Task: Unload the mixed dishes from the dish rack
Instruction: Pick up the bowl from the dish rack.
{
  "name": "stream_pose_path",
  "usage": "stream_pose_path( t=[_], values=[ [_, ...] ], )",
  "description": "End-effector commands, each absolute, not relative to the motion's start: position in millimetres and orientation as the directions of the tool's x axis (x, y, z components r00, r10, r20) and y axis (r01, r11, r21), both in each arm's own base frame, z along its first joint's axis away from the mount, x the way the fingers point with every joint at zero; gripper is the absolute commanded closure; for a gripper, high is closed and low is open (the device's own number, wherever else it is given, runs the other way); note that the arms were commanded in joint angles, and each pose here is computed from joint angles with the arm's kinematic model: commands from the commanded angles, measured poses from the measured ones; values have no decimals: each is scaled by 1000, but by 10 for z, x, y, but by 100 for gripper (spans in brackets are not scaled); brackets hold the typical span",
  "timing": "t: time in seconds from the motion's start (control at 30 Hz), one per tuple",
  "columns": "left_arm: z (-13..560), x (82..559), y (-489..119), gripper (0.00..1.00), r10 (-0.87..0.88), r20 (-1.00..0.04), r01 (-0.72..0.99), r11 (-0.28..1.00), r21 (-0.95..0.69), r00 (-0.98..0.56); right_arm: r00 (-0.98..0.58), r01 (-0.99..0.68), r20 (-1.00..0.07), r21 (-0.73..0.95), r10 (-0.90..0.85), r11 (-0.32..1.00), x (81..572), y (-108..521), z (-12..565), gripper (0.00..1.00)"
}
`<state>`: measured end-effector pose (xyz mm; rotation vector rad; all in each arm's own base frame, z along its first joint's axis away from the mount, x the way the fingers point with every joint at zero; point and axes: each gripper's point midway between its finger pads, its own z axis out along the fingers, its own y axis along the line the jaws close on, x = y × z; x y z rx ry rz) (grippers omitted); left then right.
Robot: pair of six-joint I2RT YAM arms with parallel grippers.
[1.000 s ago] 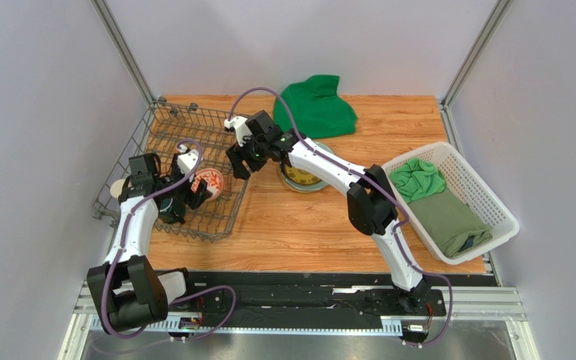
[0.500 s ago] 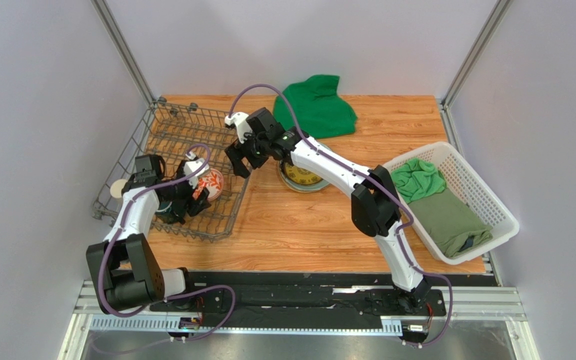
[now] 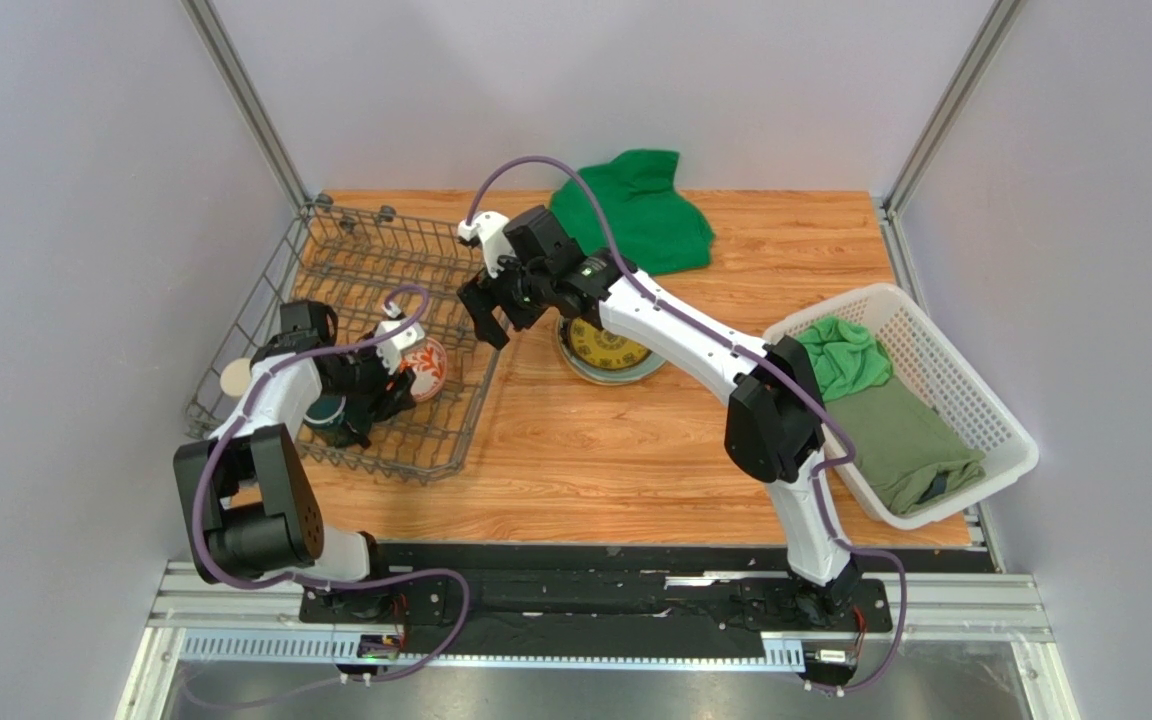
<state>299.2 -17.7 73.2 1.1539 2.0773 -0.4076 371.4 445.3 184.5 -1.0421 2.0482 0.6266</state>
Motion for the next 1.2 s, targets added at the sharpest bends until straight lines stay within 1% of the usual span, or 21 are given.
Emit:
stream_pose_path(
  t=[0.0, 0.23, 0.27, 0.33, 0.57, 0.63, 0.67, 0.73, 0.77, 0.83, 0.87, 0.9, 1.17],
  values=[
    [794, 3118, -217, 40, 629, -727, 857, 503, 111, -275, -361, -834, -803, 50, -474, 550, 3658, 4361, 2025, 15],
    [687, 3117, -232, 49, 636, -716, 866, 492, 90, -288, -360, -834, -798, 43, -483, 550, 3664, 4310, 1998, 15],
    [681, 3119, -231, 52, 639, -714, 866, 492, 91, -288, -361, -834, -798, 45, -483, 550, 3657, 4307, 2002, 15],
    [668, 3122, -228, 53, 642, -711, 866, 491, 93, -287, -366, -833, -795, 48, -483, 551, 3668, 4288, 1983, 15],
    [700, 3150, -218, 74, 645, -713, 859, 498, 118, -276, -383, -833, -781, 61, -493, 550, 3652, 4263, 1885, 15],
    [712, 3152, -216, 77, 646, -713, 858, 499, 122, -274, -388, -833, -779, 68, -493, 549, 3646, 4262, 1865, 15],
    [718, 3154, -213, 81, 647, -712, 858, 499, 124, -274, -389, -832, -778, 68, -493, 550, 3656, 4250, 1859, 15],
    [712, 3144, -213, 83, 646, -711, 857, 502, 120, -278, -392, -832, -777, 71, -493, 550, 3653, 4243, 1855, 15],
    [725, 3143, -220, 87, 647, -712, 858, 499, 124, -273, -395, -832, -777, 75, -491, 550, 3648, 4248, 1852, 15],
    [755, 3146, -222, 92, 645, -715, 856, 501, 129, -270, -398, -831, -775, 77, -491, 551, 3655, 4234, 1843, 15],
    [767, 3147, -220, 98, 645, -715, 854, 503, 131, -270, -399, -831, -774, 79, -492, 550, 3642, 4237, 1843, 15],
    [805, 3149, -225, 100, 644, -718, 851, 506, 138, -266, -399, -830, -774, 78, -491, 552, 3655, 4226, 1839, 15],
    [1185, 3187, -262, 100, 641, -740, 843, 498, 202, -201, -410, -826, -772, 88, -485, 557, 3656, 4206, 1843, 15]
  ],
)
